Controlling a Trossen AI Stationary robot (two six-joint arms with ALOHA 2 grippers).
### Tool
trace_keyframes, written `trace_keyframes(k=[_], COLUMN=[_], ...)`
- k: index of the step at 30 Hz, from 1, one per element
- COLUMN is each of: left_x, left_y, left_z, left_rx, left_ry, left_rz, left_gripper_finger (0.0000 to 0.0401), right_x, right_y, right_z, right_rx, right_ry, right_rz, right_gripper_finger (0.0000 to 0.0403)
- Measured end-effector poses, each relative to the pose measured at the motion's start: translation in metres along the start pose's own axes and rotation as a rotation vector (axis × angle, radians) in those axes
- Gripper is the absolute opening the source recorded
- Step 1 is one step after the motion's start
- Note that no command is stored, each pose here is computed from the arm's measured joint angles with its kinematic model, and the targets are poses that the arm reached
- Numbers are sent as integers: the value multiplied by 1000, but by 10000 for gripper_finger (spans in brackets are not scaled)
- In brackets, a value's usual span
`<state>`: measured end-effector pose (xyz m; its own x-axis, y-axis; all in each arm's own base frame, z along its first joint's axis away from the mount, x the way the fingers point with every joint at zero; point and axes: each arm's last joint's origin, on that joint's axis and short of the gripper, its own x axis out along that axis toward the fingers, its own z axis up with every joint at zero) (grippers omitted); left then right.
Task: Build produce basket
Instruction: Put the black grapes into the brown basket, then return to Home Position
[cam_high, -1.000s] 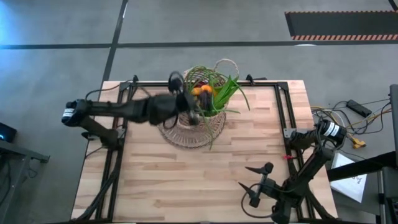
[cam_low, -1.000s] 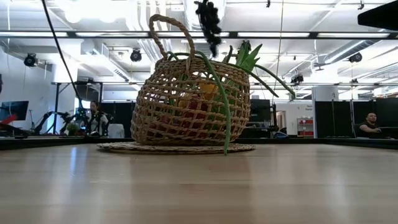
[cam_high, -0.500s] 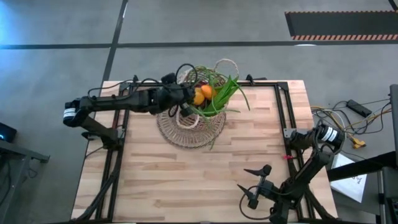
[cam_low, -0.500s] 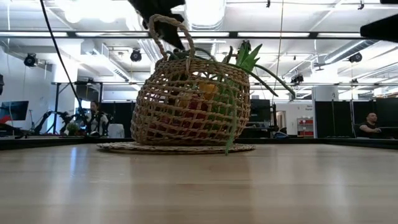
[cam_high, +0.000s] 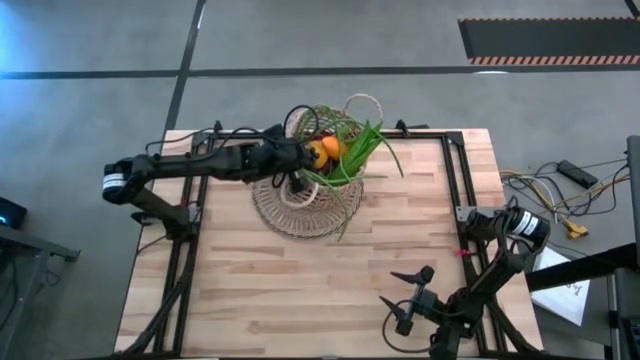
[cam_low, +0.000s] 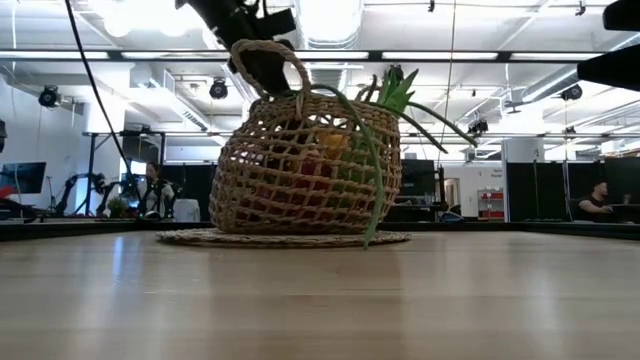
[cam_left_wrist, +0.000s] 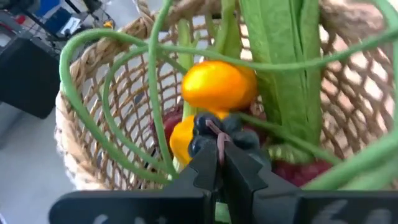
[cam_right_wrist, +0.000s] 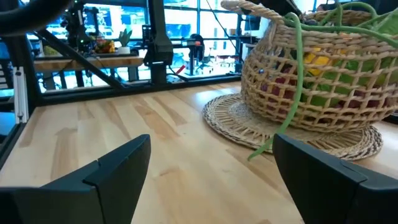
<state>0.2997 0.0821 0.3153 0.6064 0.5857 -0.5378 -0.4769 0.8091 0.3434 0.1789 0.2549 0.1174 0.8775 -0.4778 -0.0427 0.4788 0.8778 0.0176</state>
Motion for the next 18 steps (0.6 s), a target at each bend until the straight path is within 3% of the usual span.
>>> trace_keyframes(k=[4, 8, 13, 18], left_x=[16, 30, 39, 27], left_y=[2, 2, 4, 11], left_z=[0, 0, 3, 15], left_rx=[-72, -111, -148, -163], left_ry=[-14, 1, 15, -28], left_rz=[14, -56, -96, -92], left_gripper_finger=[0, 15, 80, 143], right_x=[1, 2, 2, 2], right_y=[0, 0, 0, 0], right_z=[2, 2, 2, 2], right_rx=[4, 3, 2, 1], right_ry=[0, 1, 4, 11], right_rz=[-4, -6, -4, 0], right_gripper_finger=[329, 329, 329, 329])
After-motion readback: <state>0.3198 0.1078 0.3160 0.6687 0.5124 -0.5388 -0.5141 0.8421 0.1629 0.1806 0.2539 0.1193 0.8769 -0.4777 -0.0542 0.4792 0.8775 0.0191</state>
